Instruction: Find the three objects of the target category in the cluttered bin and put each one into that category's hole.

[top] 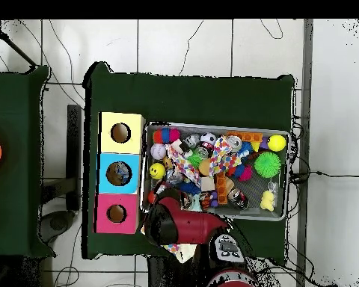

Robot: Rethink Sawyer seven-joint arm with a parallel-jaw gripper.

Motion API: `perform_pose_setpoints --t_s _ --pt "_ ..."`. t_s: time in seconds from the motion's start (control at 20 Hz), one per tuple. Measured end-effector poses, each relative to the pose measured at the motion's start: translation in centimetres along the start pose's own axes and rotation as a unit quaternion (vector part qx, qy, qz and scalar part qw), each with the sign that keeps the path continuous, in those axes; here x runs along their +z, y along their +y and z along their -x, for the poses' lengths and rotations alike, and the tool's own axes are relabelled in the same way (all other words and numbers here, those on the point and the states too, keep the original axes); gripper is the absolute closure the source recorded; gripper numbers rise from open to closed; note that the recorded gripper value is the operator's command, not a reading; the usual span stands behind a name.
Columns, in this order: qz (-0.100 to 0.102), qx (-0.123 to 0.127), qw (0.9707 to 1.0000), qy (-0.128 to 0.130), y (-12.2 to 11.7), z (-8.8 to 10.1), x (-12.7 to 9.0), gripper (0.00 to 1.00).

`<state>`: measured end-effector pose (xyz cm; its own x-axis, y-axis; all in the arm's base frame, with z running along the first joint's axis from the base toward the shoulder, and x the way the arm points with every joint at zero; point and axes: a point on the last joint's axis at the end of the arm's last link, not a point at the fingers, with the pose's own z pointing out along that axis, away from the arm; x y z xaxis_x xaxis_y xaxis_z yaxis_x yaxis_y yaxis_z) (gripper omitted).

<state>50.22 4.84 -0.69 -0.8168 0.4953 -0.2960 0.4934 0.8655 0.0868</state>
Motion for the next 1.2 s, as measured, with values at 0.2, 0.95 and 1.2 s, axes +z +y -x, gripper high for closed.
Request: perform_pose_setpoints --t_s 0.2,0.95,1.2 --pt "-0.001 0.000 1.0000 0.002 -0.1 -0.2 0.1 0.00" --pt "-0.003 -0.001 0.9999 0.012 -0.8 -2.0 3.3 0.00" --pt "-0.003 -0.002 0.9999 0.012 -0.8 -2.0 3.7 1.00"
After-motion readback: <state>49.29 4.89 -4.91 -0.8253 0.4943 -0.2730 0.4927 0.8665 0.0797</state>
